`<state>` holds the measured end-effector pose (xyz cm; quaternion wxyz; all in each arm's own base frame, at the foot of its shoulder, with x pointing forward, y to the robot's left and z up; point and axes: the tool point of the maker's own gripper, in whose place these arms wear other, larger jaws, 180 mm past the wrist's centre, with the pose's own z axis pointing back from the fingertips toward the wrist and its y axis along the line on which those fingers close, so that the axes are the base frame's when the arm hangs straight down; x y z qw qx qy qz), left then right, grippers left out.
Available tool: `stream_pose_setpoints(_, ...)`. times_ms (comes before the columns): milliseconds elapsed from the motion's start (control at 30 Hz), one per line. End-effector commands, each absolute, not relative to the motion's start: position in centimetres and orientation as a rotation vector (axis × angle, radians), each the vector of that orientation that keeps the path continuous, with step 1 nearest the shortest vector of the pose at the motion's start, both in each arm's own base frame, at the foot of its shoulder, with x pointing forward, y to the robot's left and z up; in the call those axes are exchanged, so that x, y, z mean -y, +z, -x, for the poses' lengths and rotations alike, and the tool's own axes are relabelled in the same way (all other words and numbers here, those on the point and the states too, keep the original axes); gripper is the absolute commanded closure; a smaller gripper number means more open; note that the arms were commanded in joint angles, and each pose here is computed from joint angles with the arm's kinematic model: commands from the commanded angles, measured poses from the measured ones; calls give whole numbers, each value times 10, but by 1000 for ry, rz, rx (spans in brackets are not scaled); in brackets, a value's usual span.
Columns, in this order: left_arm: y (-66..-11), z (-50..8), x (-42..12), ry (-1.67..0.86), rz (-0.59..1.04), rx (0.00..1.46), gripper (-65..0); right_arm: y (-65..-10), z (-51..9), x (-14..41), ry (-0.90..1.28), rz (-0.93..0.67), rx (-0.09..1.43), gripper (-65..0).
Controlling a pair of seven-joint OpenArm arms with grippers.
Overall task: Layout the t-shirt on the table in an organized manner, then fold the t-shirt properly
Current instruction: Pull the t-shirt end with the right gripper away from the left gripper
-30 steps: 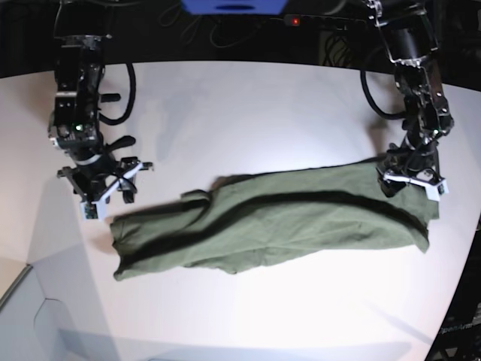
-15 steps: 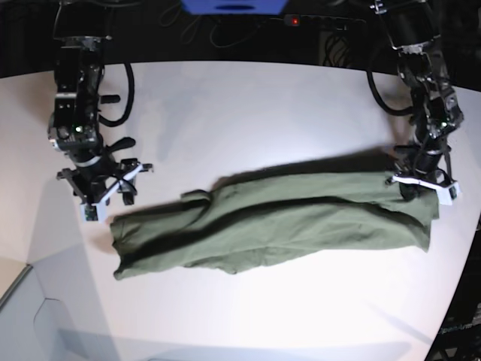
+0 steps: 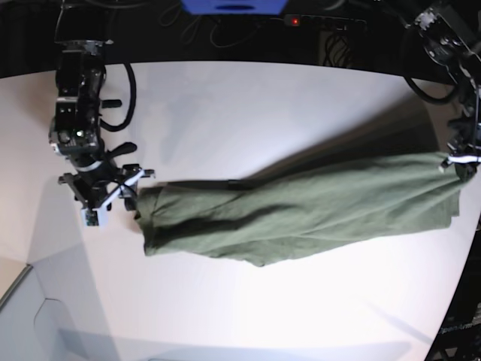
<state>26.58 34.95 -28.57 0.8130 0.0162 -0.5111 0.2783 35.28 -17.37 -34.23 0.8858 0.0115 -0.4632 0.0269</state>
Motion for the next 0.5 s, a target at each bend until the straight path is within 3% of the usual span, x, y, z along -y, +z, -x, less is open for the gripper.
stream_pose_setpoints(0, -283, -265, -353, 592, -39, 1101, -2, -328, -365, 171, 48, -35, 1017, -311)
stream_pose_setpoints(467, -301, -252, -354, 611, -40, 1050, -2, -369, -334, 112, 80, -157, 907, -311)
